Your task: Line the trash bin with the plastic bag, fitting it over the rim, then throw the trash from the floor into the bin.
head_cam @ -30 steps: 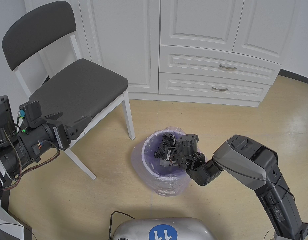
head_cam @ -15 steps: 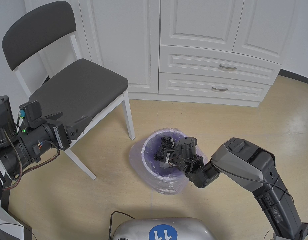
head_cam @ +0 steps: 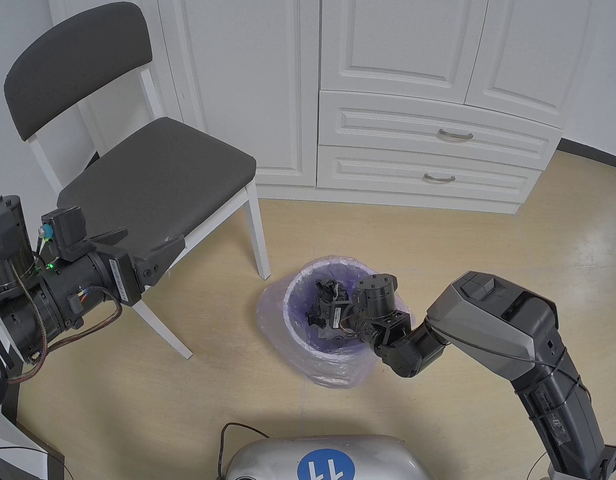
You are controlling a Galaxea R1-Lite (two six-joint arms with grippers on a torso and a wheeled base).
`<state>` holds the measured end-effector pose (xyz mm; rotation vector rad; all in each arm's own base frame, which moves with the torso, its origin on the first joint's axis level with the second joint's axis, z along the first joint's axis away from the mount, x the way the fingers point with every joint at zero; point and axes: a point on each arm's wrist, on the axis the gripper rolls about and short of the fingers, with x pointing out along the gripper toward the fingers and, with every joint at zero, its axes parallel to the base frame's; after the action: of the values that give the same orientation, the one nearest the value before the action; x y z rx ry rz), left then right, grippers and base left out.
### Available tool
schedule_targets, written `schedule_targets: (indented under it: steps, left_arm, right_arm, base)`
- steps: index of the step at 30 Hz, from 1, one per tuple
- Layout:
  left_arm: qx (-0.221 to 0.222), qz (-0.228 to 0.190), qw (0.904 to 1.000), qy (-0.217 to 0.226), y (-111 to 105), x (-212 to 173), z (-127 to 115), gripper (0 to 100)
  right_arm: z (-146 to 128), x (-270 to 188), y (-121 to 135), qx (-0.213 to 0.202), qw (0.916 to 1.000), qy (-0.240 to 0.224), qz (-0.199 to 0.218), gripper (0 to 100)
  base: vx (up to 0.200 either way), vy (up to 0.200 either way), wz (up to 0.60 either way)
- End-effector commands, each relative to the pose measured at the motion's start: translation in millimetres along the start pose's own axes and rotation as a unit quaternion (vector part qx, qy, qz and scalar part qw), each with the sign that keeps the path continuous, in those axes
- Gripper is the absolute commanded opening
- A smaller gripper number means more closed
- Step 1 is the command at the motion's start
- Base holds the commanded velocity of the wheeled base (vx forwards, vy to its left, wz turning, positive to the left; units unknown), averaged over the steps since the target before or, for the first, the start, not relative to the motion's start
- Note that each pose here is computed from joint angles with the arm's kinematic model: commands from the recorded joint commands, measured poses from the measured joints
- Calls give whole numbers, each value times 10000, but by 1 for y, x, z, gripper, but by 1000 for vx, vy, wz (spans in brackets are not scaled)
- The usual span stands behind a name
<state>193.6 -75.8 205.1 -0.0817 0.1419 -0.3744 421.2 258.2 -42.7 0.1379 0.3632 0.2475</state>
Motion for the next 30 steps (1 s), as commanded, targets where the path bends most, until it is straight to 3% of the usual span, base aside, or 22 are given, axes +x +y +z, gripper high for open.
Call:
schedule_targets:
  steps: [1,7,15,20,25,30]
  left_arm:
    - [1,-10,9999,137,0,3,-6,100]
    - [15,-86,9996,277,-3,-3,-16,100]
    - [33,-170,9979,625,-5,-3,-35,100]
    - [89,-326,9925,1171,-15,20,-55,100]
    - [156,-245,9757,2172,-15,59,-102,100]
    - [129,-105,9705,2406,-6,109,-147,100]
  right_arm:
    - [16,-14,1,22,9999,-112,38,100]
    - [37,-40,-3,11,10000,-92,18,100]
    - [76,-81,-21,-415,9987,-237,-187,100]
    - [81,-107,-30,-435,9986,-131,-278,100]
    - [82,-128,-55,-374,9977,31,-565,100]
    - [74,-146,-78,-274,9939,41,-1070,100]
  base:
    - [0,0,0]
    - [0,0,0]
    - [0,0,0]
    - [0,0,0]
    - [0,0,0]
    - [0,0,0]
